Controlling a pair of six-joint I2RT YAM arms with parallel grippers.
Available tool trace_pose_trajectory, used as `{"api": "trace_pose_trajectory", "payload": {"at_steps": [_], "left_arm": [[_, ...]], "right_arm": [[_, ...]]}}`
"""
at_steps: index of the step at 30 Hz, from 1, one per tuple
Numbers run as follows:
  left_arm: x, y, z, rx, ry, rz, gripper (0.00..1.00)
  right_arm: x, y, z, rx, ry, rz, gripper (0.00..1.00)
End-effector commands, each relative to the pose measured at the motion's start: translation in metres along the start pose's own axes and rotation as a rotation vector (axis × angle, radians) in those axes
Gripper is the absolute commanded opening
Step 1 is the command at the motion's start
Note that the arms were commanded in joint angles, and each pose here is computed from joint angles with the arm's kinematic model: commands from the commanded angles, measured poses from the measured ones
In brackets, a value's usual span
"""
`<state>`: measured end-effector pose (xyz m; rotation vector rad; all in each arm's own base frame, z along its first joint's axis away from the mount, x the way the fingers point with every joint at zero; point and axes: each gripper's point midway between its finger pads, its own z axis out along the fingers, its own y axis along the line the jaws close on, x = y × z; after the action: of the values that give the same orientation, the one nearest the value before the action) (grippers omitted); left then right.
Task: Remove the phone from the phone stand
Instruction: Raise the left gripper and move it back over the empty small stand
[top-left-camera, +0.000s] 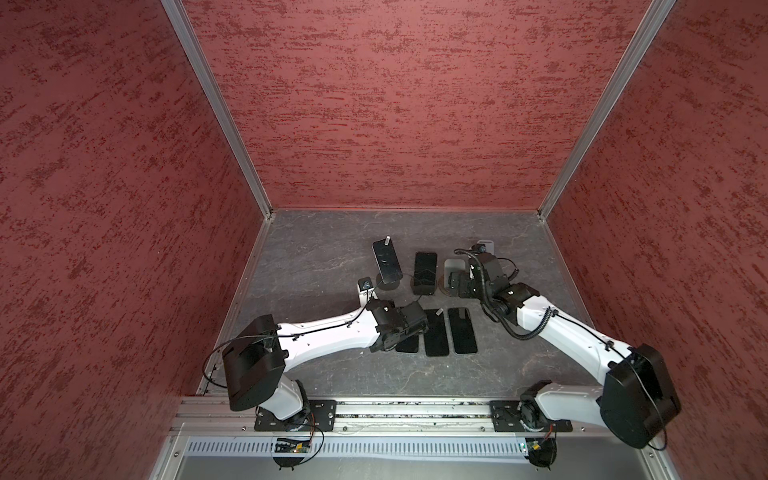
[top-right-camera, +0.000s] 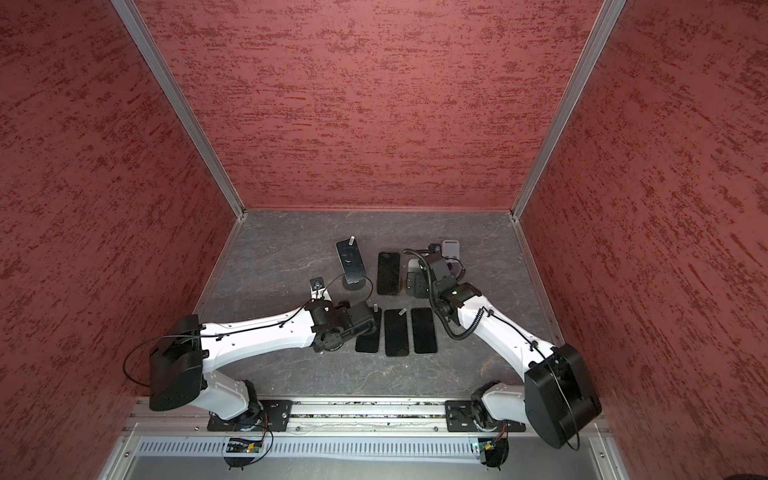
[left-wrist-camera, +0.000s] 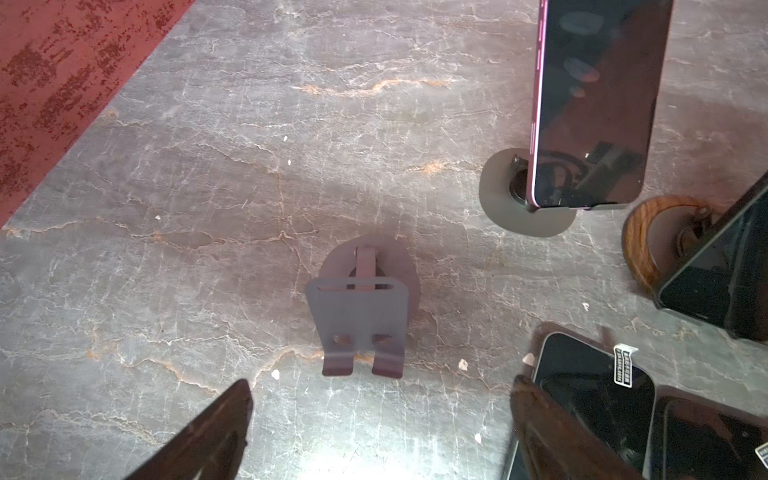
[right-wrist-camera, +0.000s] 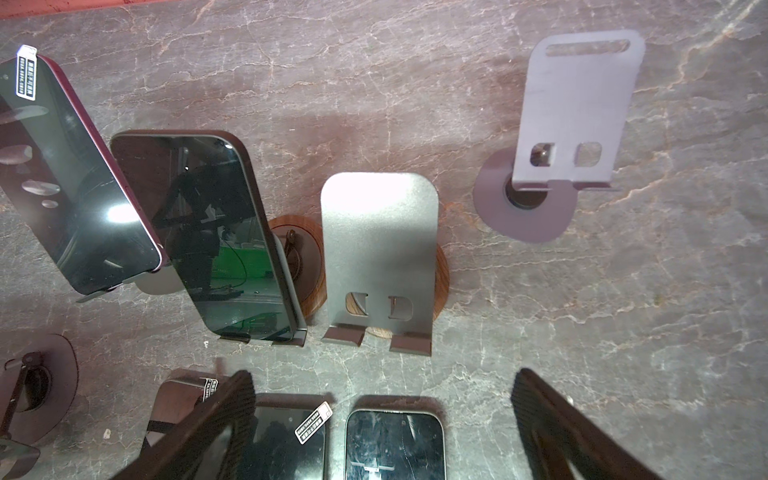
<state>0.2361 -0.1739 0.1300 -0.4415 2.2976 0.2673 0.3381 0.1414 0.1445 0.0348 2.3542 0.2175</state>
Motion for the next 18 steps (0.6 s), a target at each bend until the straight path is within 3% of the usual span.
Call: {"api": "trace_pose_trajectory", "payload": {"at_steps": [1,10,18], "left_arm": [[-0.003,0.005,0.006,-0.012,0.0,-0.023,0.97],[0.008,0.006,0.034,0.052,0.117,-0.091,0.97],[0.014,0.011,0.054,0.013,0.142,-0.036,0.97]], "right_arm": [[-0.003,0.001,0.0,-0.013,-0.001,0.03,0.99],[0.0,0.0,0.003,-0.012,0.006,0.032,0.99],[0.003,0.001,0.008,-0.01,0.019,0.029,0.99]]}}
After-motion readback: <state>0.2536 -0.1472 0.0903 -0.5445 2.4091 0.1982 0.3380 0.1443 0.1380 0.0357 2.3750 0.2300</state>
